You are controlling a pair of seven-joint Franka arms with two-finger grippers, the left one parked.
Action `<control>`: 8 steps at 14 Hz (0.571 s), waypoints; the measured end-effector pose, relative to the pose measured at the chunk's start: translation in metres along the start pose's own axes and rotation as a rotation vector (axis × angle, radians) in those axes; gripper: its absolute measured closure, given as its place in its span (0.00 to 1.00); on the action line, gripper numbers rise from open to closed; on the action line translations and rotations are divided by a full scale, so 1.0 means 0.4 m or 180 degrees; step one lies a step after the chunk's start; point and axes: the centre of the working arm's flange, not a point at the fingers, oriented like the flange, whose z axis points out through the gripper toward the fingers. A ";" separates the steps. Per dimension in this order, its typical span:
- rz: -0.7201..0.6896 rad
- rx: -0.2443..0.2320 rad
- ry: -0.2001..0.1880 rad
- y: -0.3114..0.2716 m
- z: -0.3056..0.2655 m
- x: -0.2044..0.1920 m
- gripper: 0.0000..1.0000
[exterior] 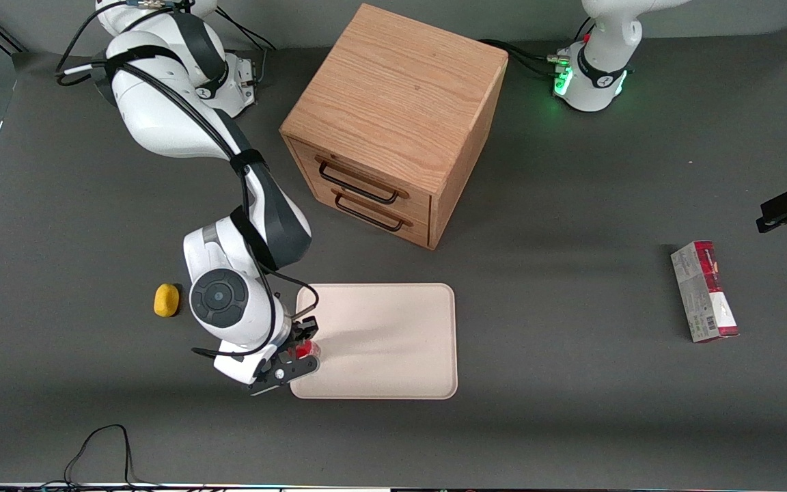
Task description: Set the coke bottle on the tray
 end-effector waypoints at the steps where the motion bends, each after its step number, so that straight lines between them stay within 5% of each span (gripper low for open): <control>1: 0.0003 0.0002 0.0003 0.001 0.007 0.001 0.69; 3: 0.0005 0.0006 0.0019 0.002 0.010 0.003 0.63; 8: 0.0017 0.0011 0.0115 0.007 -0.053 0.008 0.09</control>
